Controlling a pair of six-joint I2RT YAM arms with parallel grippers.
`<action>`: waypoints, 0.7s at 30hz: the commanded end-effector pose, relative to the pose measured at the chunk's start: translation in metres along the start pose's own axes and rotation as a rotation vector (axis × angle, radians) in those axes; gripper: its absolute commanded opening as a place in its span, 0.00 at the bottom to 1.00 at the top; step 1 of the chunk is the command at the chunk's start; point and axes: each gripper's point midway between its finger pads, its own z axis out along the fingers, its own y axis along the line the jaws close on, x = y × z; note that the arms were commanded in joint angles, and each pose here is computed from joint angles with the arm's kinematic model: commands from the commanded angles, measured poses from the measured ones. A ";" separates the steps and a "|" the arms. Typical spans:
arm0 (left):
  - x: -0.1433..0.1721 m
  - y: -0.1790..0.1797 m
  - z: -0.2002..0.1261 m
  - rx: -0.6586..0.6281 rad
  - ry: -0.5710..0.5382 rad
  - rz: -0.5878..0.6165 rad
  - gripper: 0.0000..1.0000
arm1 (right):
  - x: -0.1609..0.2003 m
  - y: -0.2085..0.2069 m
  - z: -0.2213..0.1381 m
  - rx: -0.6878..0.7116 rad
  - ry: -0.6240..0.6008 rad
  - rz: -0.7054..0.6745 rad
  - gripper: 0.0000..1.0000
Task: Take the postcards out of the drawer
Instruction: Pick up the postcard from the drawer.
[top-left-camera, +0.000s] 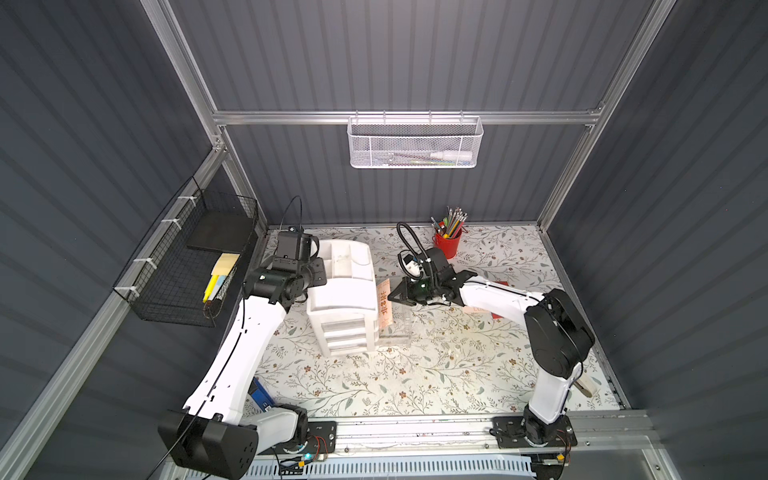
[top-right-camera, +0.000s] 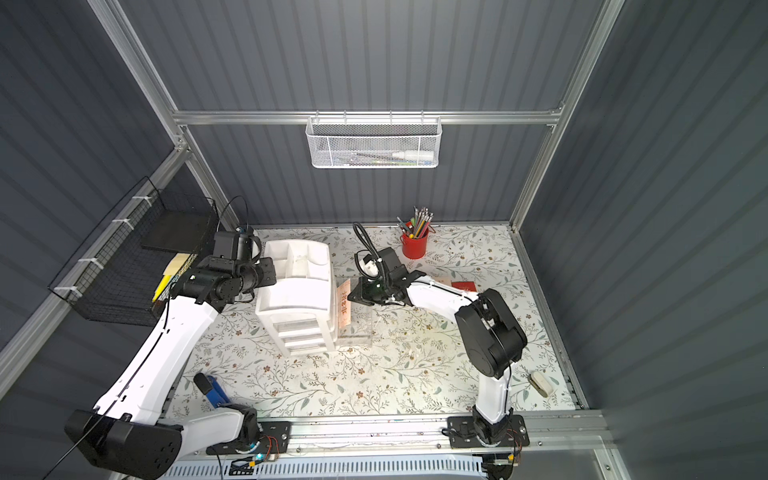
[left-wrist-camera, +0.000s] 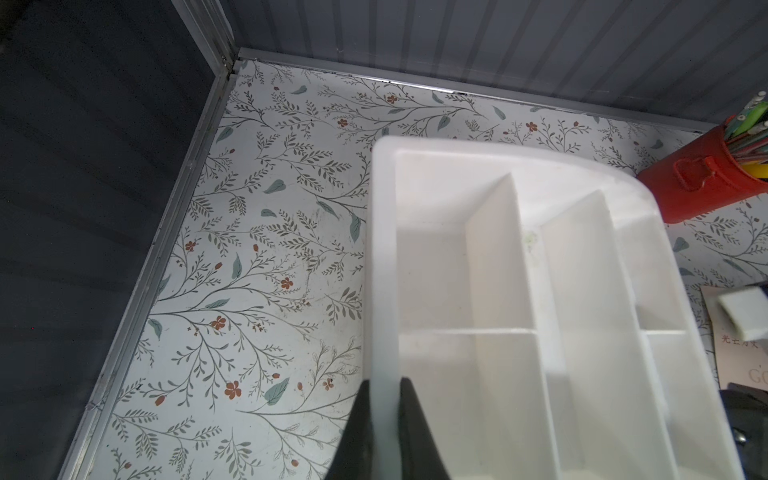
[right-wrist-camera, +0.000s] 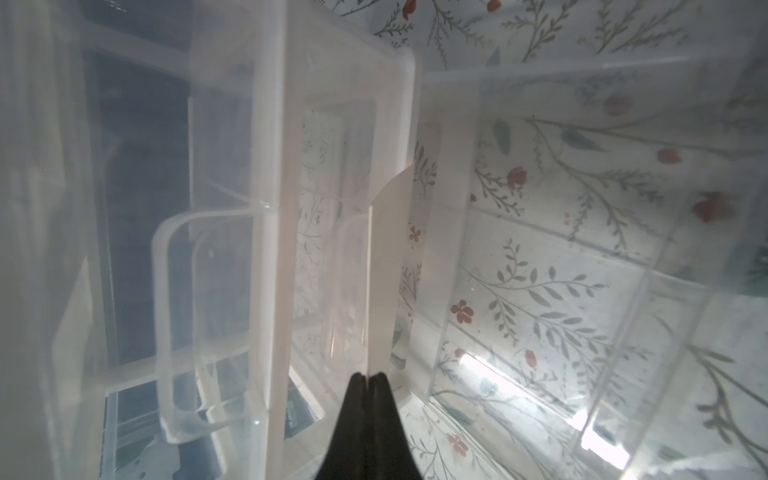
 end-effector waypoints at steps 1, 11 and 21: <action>0.000 0.001 -0.002 -0.002 -0.015 0.032 0.00 | -0.002 -0.003 -0.018 0.028 -0.006 -0.028 0.00; 0.000 0.000 0.001 -0.002 -0.010 0.033 0.00 | -0.012 -0.014 -0.070 0.043 -0.067 -0.028 0.00; -0.001 0.000 0.001 0.001 -0.012 0.040 0.00 | -0.015 -0.049 -0.127 0.084 -0.099 -0.031 0.00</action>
